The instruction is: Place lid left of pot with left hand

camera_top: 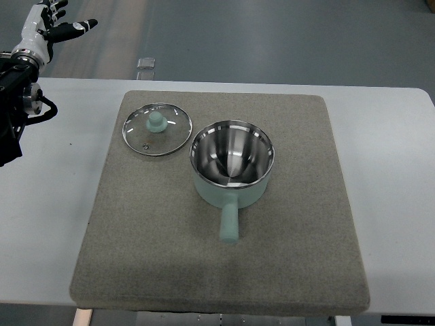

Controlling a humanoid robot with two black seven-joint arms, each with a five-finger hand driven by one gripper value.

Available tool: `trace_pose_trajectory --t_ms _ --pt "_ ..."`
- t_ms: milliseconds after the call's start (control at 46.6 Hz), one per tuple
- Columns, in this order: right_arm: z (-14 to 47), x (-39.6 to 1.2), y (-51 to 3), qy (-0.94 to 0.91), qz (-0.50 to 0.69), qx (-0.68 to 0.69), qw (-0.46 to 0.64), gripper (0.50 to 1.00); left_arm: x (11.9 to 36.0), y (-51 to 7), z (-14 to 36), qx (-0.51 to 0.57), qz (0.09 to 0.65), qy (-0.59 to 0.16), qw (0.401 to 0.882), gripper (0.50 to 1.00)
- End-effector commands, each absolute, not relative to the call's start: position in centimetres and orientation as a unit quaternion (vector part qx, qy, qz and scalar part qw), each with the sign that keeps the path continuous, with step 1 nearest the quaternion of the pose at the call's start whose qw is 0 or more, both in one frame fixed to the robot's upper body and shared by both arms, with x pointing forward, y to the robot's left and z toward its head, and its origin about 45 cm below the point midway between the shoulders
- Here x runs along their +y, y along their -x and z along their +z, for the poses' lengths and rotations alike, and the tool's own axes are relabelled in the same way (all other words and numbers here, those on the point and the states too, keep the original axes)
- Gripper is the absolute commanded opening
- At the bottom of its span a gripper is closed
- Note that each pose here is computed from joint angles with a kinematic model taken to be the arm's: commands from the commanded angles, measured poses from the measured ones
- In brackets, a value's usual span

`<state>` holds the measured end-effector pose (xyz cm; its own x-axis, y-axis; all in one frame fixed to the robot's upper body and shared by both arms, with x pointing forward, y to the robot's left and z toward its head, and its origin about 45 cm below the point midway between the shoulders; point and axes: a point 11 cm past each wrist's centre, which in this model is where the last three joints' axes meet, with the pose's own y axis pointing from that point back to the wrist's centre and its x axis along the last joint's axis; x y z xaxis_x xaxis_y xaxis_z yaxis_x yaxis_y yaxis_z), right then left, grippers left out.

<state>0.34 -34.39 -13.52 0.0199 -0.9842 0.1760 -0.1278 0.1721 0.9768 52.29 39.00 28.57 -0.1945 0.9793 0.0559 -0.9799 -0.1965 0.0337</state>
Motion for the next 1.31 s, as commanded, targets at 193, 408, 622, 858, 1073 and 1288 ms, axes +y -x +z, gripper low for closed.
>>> trace_pose_trajectory --t_ms 193,408,622,858,1073,1288 --pt "-13.5 -34.4 -0.3 -0.493 -0.414 -0.564 0.517 0.921 35.7 -52.7 27.1 0.120 0.753 0.077 0.642 0.889" --pt "-13.5 -34.4 -0.3 -0.492 -0.414 -0.565 0.517 0.921 33.7 -52.7 25.7 0.180 0.743 0.140 0.629 0.874" --pt "-13.5 -34.4 -0.3 -0.492 -0.414 -0.565 0.517 0.921 32.6 -52.6 24.9 0.196 0.741 0.147 0.625 0.900" --pt "-13.5 -34.4 -0.3 -0.492 -0.414 -0.565 0.517 0.921 33.3 -52.0 23.6 0.203 0.743 0.142 0.621 0.913" --pt "-13.5 -34.4 -0.3 -0.492 -0.414 -0.565 0.517 0.923 33.3 -52.0 23.6 0.202 0.744 0.143 0.621 0.915" --pt "-13.5 -34.3 -0.3 -0.494 -0.414 -0.563 0.517 0.921 33.4 -52.2 24.4 0.197 0.744 0.147 0.622 0.921"
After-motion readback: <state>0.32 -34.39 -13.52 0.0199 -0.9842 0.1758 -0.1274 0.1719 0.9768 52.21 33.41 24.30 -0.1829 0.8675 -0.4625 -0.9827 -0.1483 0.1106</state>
